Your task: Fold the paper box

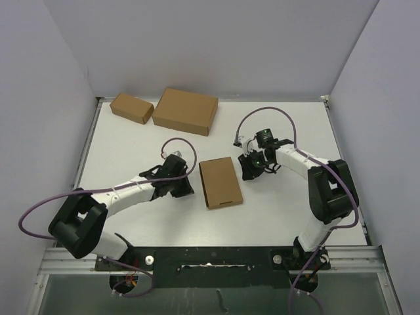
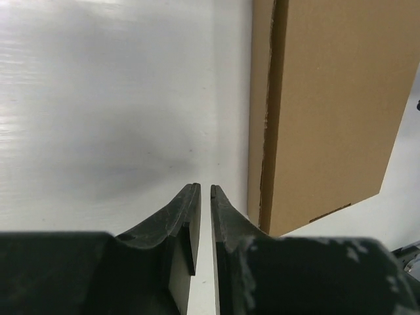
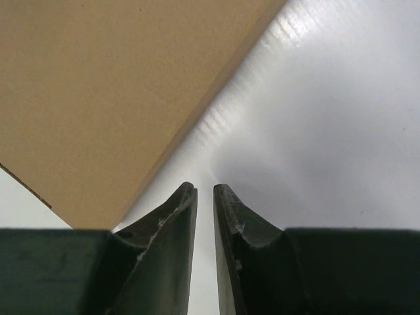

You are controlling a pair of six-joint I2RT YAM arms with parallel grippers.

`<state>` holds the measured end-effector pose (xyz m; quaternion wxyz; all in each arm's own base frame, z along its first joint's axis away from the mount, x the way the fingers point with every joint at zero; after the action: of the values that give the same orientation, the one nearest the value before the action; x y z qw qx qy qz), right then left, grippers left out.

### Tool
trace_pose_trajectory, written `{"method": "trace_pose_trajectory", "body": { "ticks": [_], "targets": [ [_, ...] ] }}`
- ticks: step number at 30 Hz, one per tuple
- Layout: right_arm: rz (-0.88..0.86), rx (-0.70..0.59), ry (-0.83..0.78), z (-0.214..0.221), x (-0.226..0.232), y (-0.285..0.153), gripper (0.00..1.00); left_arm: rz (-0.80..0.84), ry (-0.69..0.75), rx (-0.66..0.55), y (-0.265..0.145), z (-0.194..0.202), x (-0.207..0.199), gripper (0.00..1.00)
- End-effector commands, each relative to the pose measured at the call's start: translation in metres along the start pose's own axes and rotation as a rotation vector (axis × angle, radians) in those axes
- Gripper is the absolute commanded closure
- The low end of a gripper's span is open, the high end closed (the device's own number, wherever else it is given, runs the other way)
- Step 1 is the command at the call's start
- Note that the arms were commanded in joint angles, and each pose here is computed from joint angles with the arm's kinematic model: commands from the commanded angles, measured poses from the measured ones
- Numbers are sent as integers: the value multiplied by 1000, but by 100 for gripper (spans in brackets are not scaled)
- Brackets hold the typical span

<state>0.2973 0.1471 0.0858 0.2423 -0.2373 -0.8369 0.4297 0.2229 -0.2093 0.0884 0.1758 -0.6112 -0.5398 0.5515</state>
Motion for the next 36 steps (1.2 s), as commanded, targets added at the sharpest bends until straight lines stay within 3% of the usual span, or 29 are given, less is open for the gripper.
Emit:
{"method": "trace_pose_trajectory", "body": {
  "ticks": [1,8,16,25,30,36],
  "targets": [
    [-37,-16,14,-5,7,6,81,0,-45,-30,14,2,-20,89],
    [-74,-13,-13,-10,23,14,82,13,2,10,45,6,-62,91],
    [-163,-38,-78,-20,56,20,85,72,39,9,53,9,-106,91],
    [54,-87,-42,-15,-3,-19,82,20,24,-45,33,-1,-72,84],
    [52,-113,-93,-12,-2,-33,80,42,25,-74,10,-6,-54,82],
    [18,-56,-122,8,4,-37,81,64,-19,-31,-2,20,-35,84]
  ]
}}
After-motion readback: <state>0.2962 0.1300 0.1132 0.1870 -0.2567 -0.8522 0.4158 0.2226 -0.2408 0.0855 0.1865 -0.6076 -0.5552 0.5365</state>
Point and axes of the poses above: each gripper's point midway between its finger pads, its own y axis out along the fingers, its own x axis along the line the jaws close on, z = x × y, the point moved 5 cm from there along -y, back along the fingers, and after that the axes turned 4 degrees about -y, right-handed, at the moved point
